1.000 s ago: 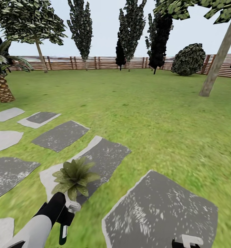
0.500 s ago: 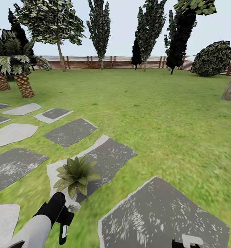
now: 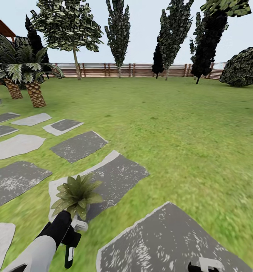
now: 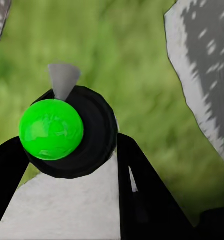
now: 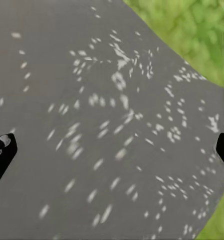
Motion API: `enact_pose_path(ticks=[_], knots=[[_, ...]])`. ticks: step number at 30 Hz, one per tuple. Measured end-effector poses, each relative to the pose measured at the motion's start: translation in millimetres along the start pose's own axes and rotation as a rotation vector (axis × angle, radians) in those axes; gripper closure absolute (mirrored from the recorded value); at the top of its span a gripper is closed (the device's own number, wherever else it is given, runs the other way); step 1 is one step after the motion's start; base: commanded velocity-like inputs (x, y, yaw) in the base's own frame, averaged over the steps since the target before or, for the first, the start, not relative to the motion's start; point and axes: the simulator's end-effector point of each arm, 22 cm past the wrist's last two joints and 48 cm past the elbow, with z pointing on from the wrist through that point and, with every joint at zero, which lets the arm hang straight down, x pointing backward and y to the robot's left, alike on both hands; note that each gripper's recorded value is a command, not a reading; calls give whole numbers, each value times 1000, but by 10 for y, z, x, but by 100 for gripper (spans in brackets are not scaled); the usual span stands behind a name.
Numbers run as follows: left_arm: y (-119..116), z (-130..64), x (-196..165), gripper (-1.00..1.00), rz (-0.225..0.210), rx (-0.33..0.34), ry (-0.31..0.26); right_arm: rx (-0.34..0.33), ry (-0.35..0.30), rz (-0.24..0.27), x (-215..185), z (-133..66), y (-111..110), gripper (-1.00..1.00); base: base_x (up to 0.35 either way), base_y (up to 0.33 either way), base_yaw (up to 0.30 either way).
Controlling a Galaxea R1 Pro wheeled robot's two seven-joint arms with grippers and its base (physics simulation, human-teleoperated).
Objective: Pick up the pesticide atomizer in the garden and spray insectifuge to fully cover both potted plants in the garden.
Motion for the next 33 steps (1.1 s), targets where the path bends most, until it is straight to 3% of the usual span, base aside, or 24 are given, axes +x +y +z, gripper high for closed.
enact_pose_path(ticks=[33], knots=[[4, -5, -9, 100, -7, 2, -4, -2, 0, 0, 0, -2, 15, -100, 65, -277, 269]])
